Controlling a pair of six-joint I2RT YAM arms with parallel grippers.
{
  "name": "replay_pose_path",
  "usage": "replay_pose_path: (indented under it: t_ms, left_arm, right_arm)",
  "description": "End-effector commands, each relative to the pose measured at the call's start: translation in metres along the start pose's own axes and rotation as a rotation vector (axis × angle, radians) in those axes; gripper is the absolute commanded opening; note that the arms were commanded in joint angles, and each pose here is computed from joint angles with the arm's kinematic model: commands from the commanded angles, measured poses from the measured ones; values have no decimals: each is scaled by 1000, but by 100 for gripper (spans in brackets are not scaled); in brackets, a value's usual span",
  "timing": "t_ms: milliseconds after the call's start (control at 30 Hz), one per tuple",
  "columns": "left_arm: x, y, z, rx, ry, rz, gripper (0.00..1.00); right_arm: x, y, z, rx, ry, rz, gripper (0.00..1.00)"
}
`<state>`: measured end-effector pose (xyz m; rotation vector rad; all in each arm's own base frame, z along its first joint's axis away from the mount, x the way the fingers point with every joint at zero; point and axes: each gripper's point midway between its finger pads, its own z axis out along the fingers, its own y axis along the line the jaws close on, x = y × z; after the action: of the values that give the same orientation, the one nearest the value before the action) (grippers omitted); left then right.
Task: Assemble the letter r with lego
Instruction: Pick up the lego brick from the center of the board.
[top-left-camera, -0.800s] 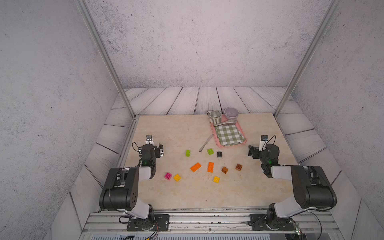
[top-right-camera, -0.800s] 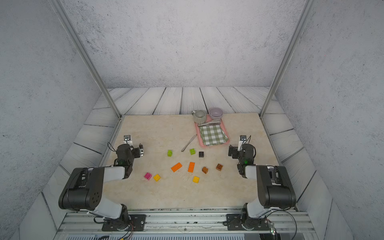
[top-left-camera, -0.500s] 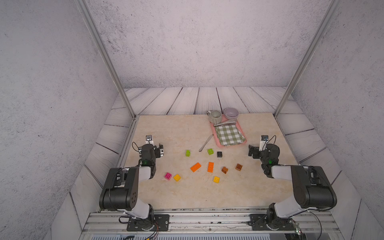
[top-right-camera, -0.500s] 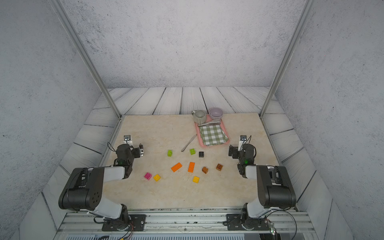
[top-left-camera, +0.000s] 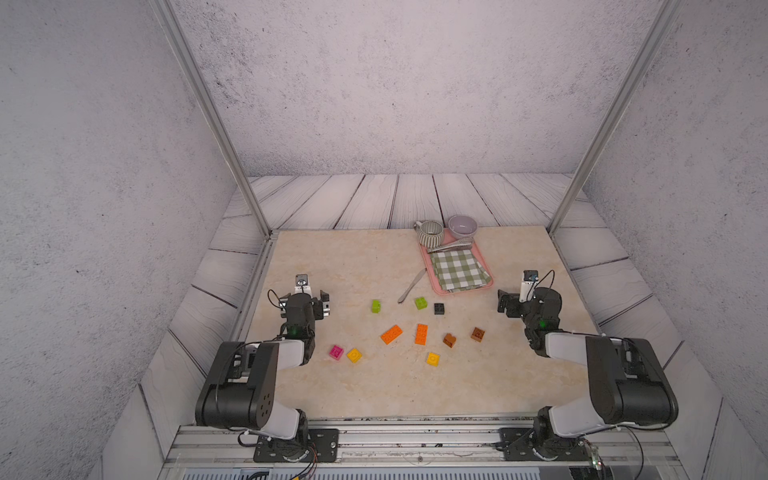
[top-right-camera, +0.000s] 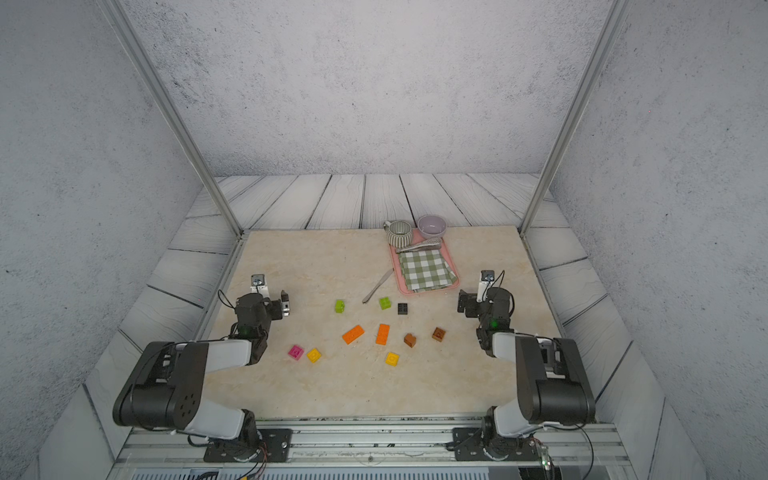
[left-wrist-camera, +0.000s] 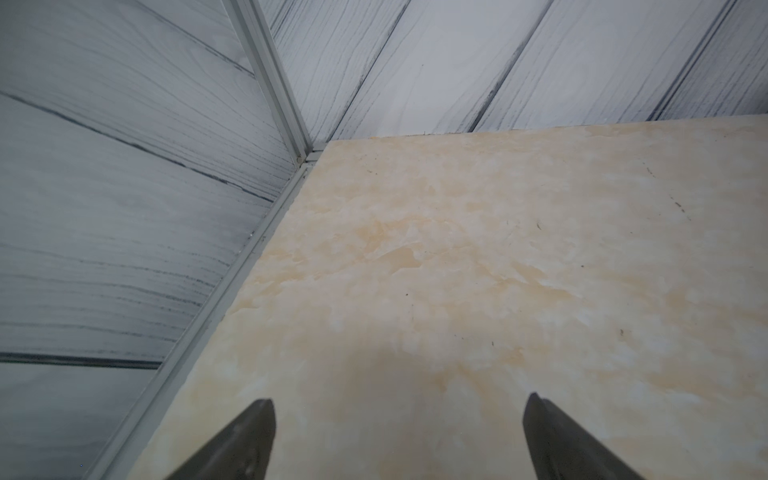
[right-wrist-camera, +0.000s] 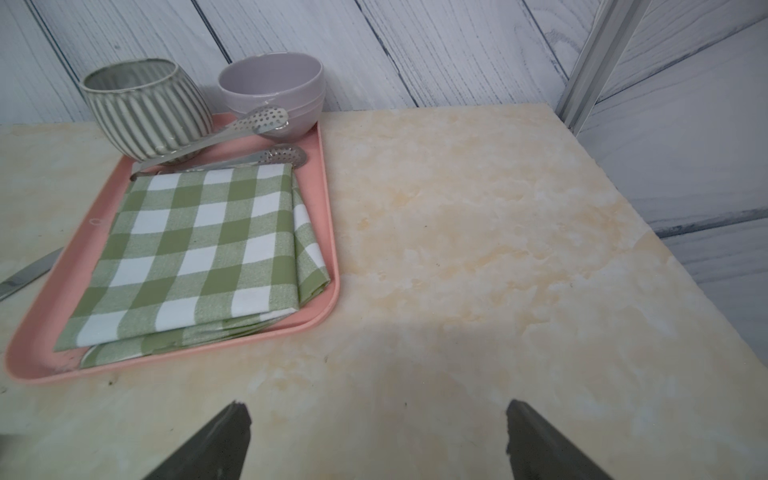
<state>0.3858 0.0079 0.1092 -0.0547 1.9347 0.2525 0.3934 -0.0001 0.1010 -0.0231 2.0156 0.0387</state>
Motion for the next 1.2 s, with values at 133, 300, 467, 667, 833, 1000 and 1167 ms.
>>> replay_pose_path:
  t_ms: [133, 300, 467, 667, 833, 1000, 1167]
  left_arm:
    - [-68, -5, -48, -100, -81, 59, 98]
    - [-94, -10, -71, -17, -73, -108, 98]
    - [-81, -2, -89, -56, 155, -364, 98]
    - [-72, -80, -119, 188, 284, -282, 98]
    - [-57, -134, -150, 293, 325, -146, 98]
    - [-31, -171, -176, 381, 392, -48, 98]
    - [0, -208, -201, 544, 478, -59, 98]
  right_arm:
    - [-58, 20, -41, -117, -127, 116, 99]
    - [-74, 39, -59, -228, -89, 276, 99]
    - [-79, 75, -88, -359, -25, 376, 99]
    - [-62, 135, -119, -390, 121, 299, 99]
    - [-36, 185, -136, -450, 260, 202, 99]
    - [-9, 197, -146, -380, 369, 102, 99]
    - [21, 193, -154, -311, 537, 30, 99]
